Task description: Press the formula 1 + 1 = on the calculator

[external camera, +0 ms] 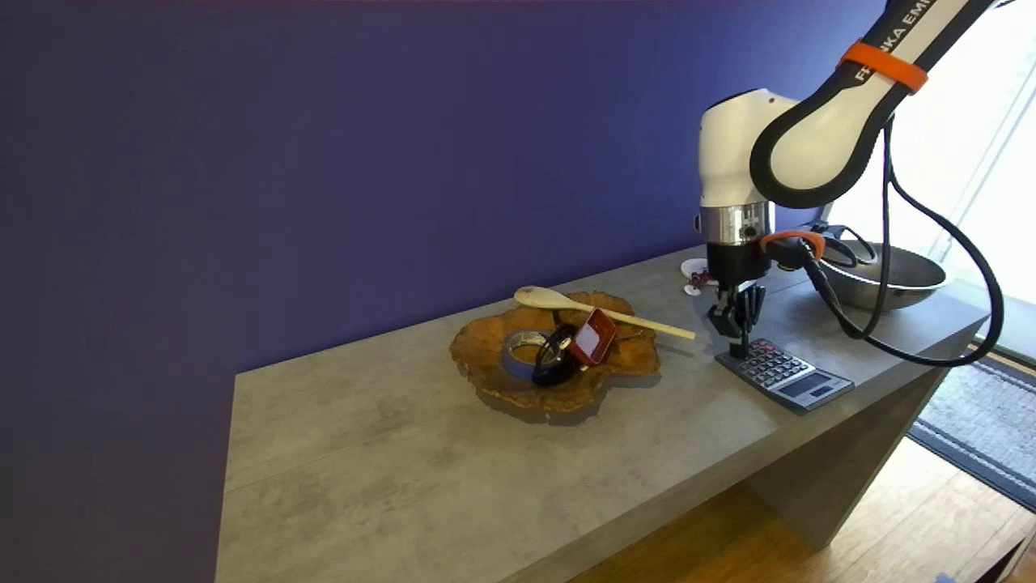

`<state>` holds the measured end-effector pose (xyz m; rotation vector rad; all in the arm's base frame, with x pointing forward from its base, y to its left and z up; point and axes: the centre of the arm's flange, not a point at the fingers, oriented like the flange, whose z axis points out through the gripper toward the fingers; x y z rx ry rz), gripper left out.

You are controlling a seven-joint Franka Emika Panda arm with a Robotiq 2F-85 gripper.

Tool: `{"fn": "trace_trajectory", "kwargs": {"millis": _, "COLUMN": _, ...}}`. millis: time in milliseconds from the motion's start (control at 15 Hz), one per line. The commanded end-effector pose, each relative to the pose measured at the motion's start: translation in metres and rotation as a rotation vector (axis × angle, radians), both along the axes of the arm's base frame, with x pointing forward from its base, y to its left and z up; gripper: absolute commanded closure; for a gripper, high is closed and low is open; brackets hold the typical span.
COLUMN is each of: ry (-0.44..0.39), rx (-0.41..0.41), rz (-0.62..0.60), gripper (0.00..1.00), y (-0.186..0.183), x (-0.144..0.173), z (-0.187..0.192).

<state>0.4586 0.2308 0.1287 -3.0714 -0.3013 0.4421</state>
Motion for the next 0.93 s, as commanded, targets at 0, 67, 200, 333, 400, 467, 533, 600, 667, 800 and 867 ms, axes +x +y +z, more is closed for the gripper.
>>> {"fn": "trace_trajectory", "kwargs": {"millis": 0, "ry": 0.001, "rx": -0.008, "rz": -0.024, "gripper": 1.0, "y": 0.004, "x": 0.005, "z": -0.008}}
{"fn": "trace_trajectory", "kwargs": {"millis": 67, "ry": 0.003, "rx": -0.008, "rz": -0.024, "gripper": 1.0, "y": 0.004, "x": 0.004, "z": -0.009}}
{"fn": "trace_trajectory", "kwargs": {"millis": 200, "ry": 0.004, "rx": -0.012, "rz": -0.026, "gripper": 1.0, "y": 0.004, "x": 0.005, "z": -0.01}}
{"fn": "trace_trajectory", "kwargs": {"millis": 333, "ry": 0.005, "rx": -0.015, "rz": -0.03, "gripper": 1.0, "y": 0.004, "x": 0.005, "z": -0.011}}
{"fn": "trace_trajectory", "kwargs": {"millis": 400, "ry": 0.006, "rx": -0.017, "rz": -0.032, "gripper": 1.0, "y": 0.004, "x": 0.005, "z": -0.011}}
{"fn": "trace_trajectory", "kwargs": {"millis": 467, "ry": 0.006, "rx": -0.021, "rz": -0.035, "gripper": 1.0, "y": 0.004, "x": 0.005, "z": -0.012}}
{"fn": "trace_trajectory", "kwargs": {"millis": 533, "ry": 0.009, "rx": -0.021, "rz": -0.037, "gripper": 1.0, "y": 0.005, "x": 0.005, "z": -0.014}}
{"fn": "trace_trajectory", "kwargs": {"millis": 600, "ry": 0.012, "rx": -0.025, "rz": -0.038, "gripper": 1.0, "y": 0.005, "x": 0.005, "z": -0.018}}
{"fn": "trace_trajectory", "kwargs": {"millis": 667, "ry": 0.019, "rx": -0.024, "rz": -0.039, "gripper": 1.0, "y": 0.006, "x": 0.005, "z": -0.023}}
{"fn": "trace_trajectory", "kwargs": {"millis": 800, "ry": 0.03, "rx": -0.021, "rz": -0.04, "gripper": 1.0, "y": 0.006, "x": 0.006, "z": -0.03}}
{"fn": "trace_trajectory", "kwargs": {"millis": 867, "ry": 0.032, "rx": -0.022, "rz": -0.041, "gripper": 1.0, "y": 0.006, "x": 0.006, "z": -0.031}}
